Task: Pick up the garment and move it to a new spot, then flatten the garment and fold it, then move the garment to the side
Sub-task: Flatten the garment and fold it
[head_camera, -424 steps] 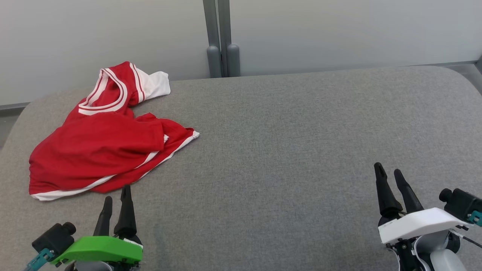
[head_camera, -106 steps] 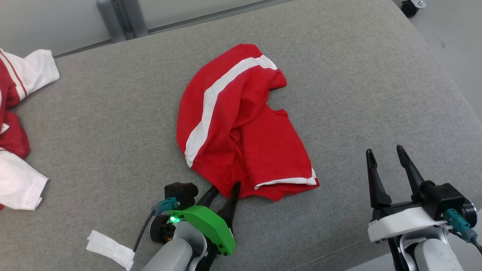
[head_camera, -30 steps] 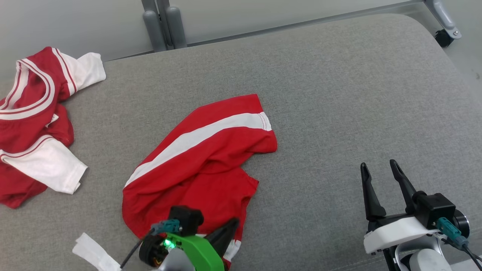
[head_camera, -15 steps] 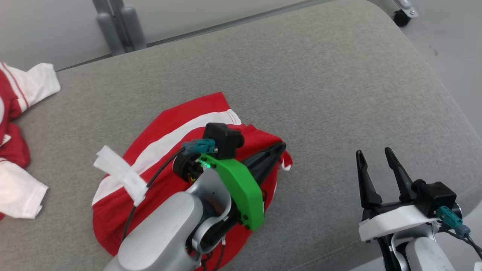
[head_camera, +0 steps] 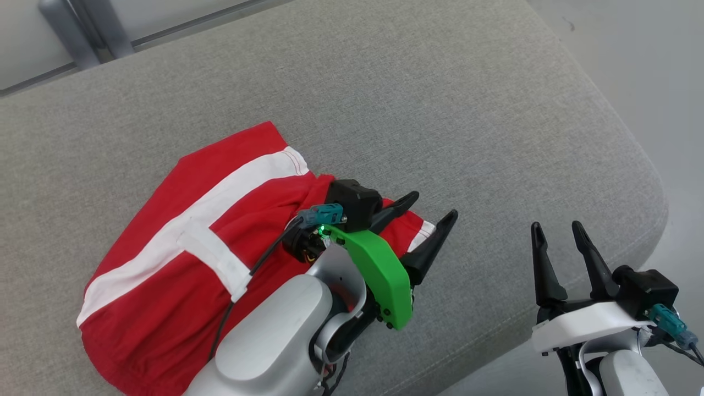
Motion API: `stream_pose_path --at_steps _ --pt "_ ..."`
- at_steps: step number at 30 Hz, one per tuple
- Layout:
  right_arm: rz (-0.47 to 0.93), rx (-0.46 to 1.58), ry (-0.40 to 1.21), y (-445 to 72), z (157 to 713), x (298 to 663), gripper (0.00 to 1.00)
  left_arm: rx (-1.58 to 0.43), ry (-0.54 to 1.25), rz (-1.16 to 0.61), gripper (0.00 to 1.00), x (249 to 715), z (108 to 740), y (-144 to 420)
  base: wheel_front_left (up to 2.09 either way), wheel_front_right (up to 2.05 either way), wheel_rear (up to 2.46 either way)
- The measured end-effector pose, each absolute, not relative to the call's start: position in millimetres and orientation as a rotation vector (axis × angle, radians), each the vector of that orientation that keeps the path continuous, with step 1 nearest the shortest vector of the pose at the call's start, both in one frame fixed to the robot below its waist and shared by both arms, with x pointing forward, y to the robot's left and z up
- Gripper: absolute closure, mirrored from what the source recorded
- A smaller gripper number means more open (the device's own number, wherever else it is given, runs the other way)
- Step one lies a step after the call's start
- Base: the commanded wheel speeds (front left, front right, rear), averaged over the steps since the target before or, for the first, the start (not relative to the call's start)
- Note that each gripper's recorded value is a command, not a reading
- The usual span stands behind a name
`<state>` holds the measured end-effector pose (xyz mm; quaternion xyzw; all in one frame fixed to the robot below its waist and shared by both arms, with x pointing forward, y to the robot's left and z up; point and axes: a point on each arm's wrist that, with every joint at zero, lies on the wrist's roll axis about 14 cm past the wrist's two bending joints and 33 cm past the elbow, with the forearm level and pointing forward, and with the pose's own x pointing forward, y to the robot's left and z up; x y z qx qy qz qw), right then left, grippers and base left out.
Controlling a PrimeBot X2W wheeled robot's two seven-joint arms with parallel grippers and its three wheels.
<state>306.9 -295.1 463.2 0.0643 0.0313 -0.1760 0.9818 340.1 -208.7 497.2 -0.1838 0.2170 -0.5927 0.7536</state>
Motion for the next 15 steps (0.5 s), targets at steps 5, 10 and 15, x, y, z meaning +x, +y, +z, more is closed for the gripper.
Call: stream_pose_path --at_steps 5,10,15 --pt "-0.329 0.105 0.066 -290.8 463.1 313.6 0.0 -0.429 0.352 -1.188 0.0 362.6 504.6 -183.0 0.0 0.0 0.0" --pt "-0.28 0.087 0.076 -277.3 459.8 316.2 0.0 -0.384 0.313 -0.986 0.0 380.7 486.9 -127.6 0.0 0.0 0.0" --pt "-0.215 0.088 0.068 -258.4 460.6 319.6 0.0 -0.313 0.3 -0.724 0.0 392.6 468.7 -50.1 0.0 0.0 0.0"
